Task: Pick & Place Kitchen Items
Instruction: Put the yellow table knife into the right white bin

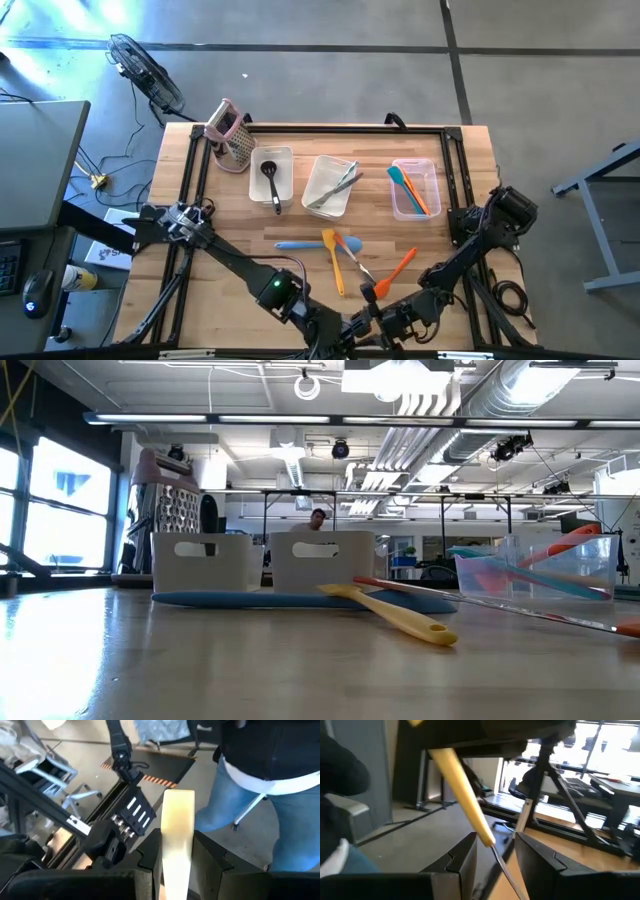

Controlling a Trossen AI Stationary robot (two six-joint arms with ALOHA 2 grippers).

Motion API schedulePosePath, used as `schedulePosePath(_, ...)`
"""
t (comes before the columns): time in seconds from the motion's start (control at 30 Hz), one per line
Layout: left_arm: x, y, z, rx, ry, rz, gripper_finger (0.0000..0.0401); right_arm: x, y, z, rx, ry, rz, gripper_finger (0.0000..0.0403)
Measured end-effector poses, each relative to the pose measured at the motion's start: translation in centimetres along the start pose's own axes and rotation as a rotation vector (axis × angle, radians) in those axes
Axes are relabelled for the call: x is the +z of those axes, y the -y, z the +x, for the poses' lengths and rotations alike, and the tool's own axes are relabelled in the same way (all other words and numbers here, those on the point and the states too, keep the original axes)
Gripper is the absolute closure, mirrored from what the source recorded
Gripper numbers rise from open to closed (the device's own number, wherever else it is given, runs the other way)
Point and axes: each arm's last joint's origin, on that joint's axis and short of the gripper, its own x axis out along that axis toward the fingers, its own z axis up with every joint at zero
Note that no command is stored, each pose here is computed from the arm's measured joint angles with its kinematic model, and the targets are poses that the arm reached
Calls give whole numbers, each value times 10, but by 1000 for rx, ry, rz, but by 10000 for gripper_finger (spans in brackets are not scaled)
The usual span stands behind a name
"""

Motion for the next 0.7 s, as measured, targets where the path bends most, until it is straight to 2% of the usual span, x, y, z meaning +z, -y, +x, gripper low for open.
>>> schedulePosePath(0.23, -16, -11, 10, -34, 5, -13, 329, -1, -1, 0, 39, -12, -2, 277)
schedulePosePath(0.5, -17, -11, 11, -62, 25, 4, 329, -4, -2, 0, 41, -35, -4, 278)
schedulePosePath(0.7, -16, -11, 11, -61, 25, 4, 329, -7, 0, 0, 43, -64, 7, 305)
